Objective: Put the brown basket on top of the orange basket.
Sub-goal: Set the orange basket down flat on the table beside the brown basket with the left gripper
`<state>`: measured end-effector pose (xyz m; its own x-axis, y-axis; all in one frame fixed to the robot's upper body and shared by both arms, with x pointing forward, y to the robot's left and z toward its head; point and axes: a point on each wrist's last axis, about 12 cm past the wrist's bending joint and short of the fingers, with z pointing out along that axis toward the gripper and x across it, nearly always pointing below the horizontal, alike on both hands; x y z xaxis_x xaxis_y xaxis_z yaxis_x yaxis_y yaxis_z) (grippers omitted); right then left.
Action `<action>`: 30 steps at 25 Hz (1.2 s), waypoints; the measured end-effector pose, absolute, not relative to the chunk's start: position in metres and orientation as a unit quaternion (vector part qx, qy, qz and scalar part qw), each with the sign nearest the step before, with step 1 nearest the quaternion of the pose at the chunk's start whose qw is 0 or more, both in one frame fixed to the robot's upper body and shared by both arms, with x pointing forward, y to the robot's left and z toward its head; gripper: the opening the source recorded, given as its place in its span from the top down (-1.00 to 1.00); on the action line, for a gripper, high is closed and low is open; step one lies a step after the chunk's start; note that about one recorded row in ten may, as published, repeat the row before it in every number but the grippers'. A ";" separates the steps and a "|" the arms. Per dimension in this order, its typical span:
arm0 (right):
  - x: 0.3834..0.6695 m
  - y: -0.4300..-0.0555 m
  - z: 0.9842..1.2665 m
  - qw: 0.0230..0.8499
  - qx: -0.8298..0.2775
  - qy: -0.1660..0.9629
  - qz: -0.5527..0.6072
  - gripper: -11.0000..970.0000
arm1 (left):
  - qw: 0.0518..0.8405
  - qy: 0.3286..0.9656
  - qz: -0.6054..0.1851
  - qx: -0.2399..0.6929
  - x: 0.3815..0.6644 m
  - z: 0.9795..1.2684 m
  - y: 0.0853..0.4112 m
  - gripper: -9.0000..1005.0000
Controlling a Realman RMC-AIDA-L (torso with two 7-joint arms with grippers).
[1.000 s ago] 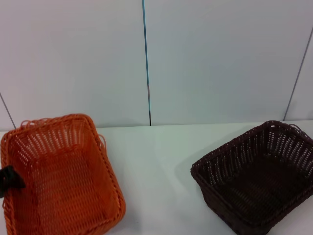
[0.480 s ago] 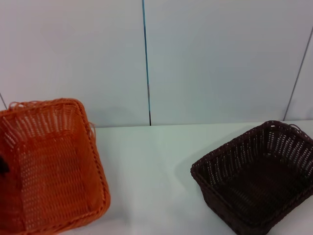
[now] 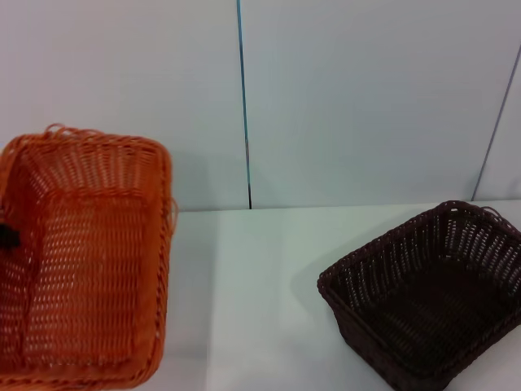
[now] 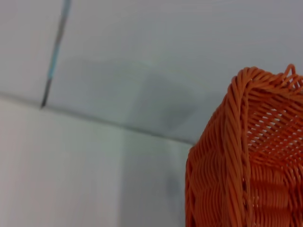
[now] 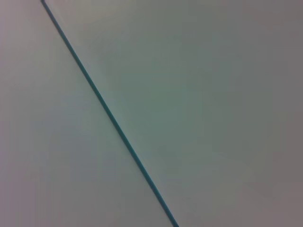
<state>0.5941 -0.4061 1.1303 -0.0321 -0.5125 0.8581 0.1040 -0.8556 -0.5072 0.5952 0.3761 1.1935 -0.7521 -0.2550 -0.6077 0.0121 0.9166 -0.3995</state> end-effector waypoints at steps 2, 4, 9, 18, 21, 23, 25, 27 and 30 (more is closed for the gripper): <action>0.594 -0.405 1.130 0.222 -0.659 0.156 -0.701 -0.64 | 0.354 0.916 -0.186 -0.022 0.599 1.200 0.373 0.68; 0.593 -0.404 1.129 0.224 -0.658 0.157 -0.701 -0.64 | 0.360 0.916 -0.177 0.025 0.603 1.206 0.368 0.68; 0.593 -0.400 1.130 0.232 -0.655 0.151 -0.703 -0.64 | 0.362 0.912 -0.152 0.116 0.616 1.219 0.350 0.68; 0.589 -0.397 1.127 0.237 -0.659 0.133 -0.701 -0.64 | 0.359 0.889 -0.085 0.271 0.635 1.232 0.316 0.68; 0.585 -0.399 1.125 0.235 -0.661 0.136 -0.699 -0.64 | 0.351 0.875 -0.060 0.329 0.639 1.234 0.301 0.68; 0.582 -0.401 1.122 0.233 -0.662 0.140 -0.698 -0.64 | 0.343 0.864 -0.035 0.366 0.644 1.234 0.288 0.68; 0.576 -0.403 1.118 0.235 -0.662 0.145 -0.697 -0.64 | 0.336 0.858 -0.020 0.388 0.647 1.234 0.278 0.68; 0.574 -0.404 1.117 0.234 -0.663 0.148 -0.696 -0.64 | 0.329 0.853 -0.012 0.405 0.650 1.233 0.270 0.68; 0.569 -0.406 1.113 0.233 -0.664 0.152 -0.694 -0.64 | 0.323 0.846 -0.010 0.424 0.652 1.233 0.258 0.68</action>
